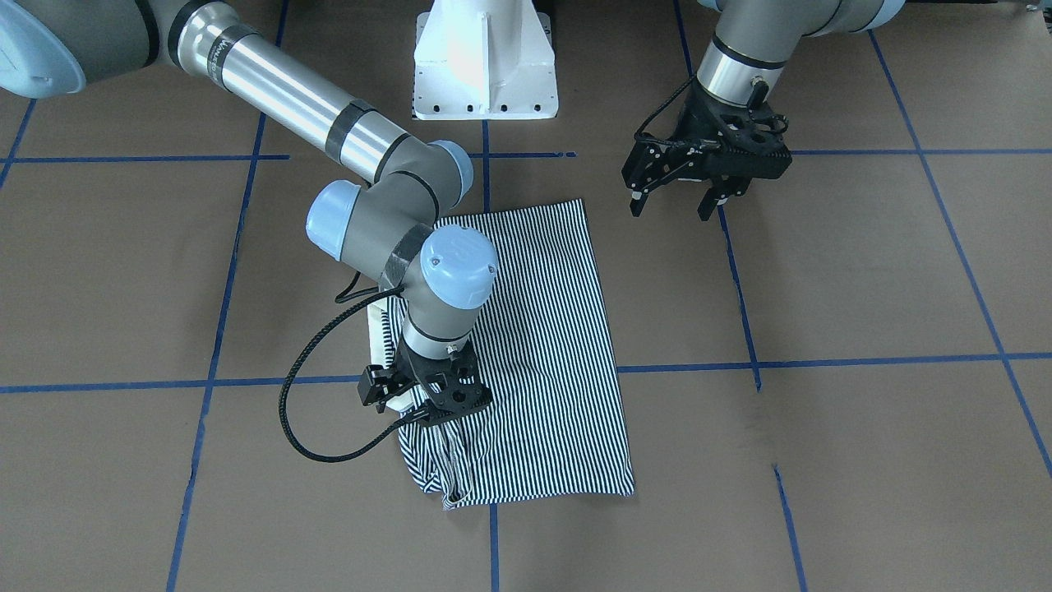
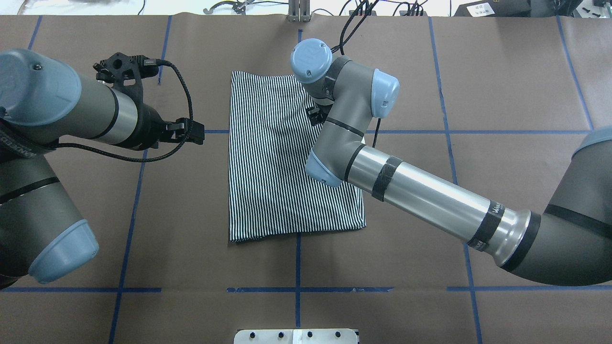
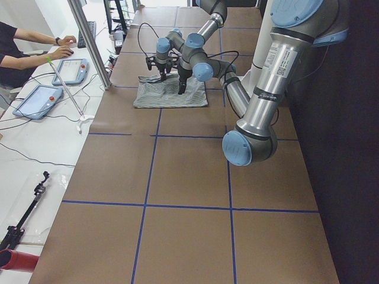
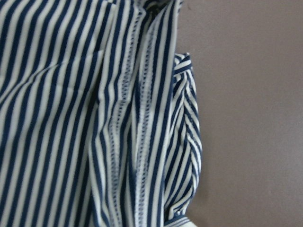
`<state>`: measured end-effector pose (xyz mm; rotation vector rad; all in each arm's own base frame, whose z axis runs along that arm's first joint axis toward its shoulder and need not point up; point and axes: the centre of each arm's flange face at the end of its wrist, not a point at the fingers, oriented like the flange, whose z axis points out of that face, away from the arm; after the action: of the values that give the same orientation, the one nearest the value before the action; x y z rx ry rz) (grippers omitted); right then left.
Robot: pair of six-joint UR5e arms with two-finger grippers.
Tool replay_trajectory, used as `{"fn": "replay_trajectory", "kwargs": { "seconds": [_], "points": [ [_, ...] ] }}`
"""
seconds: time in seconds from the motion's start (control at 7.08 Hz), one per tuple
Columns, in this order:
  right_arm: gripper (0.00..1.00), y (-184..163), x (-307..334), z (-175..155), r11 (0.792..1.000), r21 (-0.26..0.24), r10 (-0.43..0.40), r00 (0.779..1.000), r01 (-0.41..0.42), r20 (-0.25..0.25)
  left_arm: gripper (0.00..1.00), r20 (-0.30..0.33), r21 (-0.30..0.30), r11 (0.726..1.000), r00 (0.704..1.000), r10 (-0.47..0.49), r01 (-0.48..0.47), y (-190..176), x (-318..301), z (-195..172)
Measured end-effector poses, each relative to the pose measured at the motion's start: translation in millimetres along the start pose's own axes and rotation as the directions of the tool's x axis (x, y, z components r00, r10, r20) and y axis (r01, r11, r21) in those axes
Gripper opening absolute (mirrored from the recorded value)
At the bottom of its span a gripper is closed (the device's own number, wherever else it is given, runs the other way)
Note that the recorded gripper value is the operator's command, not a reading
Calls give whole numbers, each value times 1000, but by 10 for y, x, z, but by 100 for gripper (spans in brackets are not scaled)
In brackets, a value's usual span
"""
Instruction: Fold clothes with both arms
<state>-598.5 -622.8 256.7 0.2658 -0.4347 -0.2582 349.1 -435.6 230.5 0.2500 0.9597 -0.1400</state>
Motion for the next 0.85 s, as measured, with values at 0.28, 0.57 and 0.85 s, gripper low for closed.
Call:
{"fn": "replay_trajectory", "kwargs": {
  "seconds": [0.28,0.57,0.85],
  "points": [
    [100,-147,554,169,1000,2,17,999,-17,-31,100,-2,-1,1000,1000,1,-1,7,16,2],
    [100,-223,1426,448,999,20,49,998,-49,-37,100,-7,1,1000,1000,3,-3,5,42,-13],
    [100,-319,1561,153,997,15,70,996,-71,63,100,-17,-23,999,1000,-23,22,22,64,-13]
  ]
}}
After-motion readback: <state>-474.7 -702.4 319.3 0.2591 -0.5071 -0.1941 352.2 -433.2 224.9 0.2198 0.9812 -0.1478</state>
